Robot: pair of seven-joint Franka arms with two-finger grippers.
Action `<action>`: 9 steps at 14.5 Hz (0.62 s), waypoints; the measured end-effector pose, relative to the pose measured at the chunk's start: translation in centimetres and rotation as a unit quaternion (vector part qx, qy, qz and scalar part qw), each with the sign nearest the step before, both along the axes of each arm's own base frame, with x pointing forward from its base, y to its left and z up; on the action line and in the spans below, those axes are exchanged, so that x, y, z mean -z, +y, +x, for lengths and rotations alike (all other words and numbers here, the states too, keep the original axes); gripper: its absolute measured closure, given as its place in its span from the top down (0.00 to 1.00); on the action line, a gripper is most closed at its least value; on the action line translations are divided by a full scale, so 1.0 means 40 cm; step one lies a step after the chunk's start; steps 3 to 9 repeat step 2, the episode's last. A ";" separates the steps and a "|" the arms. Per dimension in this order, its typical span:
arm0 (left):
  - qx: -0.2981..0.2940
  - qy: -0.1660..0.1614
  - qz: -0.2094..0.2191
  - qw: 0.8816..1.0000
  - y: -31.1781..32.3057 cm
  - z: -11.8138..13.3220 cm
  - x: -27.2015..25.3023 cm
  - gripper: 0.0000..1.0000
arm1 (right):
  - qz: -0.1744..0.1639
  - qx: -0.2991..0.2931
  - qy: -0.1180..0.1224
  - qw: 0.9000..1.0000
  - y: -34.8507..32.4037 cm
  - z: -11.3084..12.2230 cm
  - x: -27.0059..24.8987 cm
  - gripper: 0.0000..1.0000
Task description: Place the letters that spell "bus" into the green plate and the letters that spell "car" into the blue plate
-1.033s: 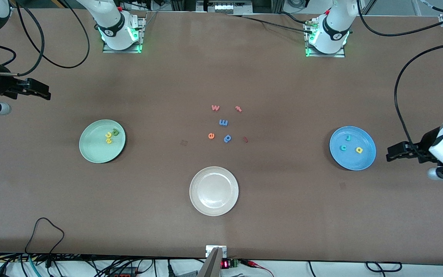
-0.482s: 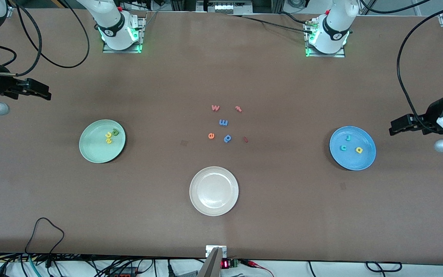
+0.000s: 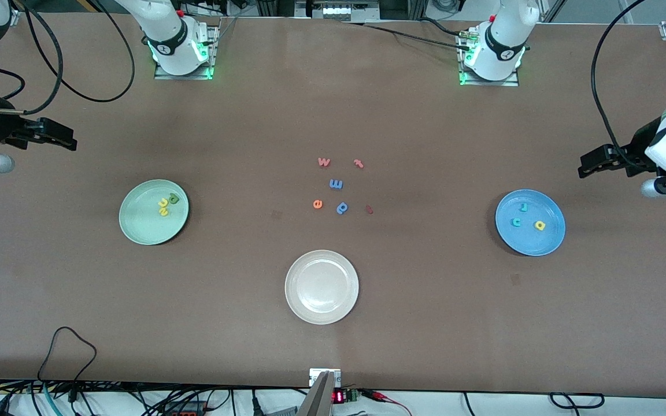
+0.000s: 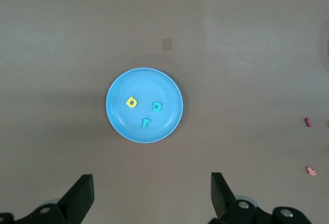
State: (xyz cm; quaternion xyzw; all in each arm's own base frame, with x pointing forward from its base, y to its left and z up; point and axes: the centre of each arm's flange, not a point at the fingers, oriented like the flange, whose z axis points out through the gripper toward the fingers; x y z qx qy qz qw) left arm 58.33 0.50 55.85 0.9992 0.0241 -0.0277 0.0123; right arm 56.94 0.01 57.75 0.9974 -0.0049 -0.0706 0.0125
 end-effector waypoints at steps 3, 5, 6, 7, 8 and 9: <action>0.000 0.002 0.001 1.000 0.002 -0.005 0.002 1.00 | 0.000 0.000 0.000 1.000 0.000 0.000 0.000 1.00; 0.000 0.002 0.001 1.000 0.002 -0.005 0.002 1.00 | 0.000 0.000 0.000 1.000 0.000 0.000 0.000 1.00; 0.000 0.002 0.001 1.000 0.002 -0.005 0.002 1.00 | 0.000 0.000 0.000 1.000 0.000 0.000 0.000 1.00; 0.000 0.002 0.001 1.000 0.002 -0.005 0.002 1.00 | 0.000 0.000 0.000 1.000 0.000 0.000 0.000 1.00; 0.000 0.002 0.001 1.000 0.002 -0.005 0.002 1.00 | 0.000 0.000 0.000 1.000 0.000 0.000 0.000 1.00; 0.000 0.002 0.001 1.000 0.002 -0.005 0.002 1.00 | 0.000 0.000 0.000 1.000 0.000 0.000 0.000 1.00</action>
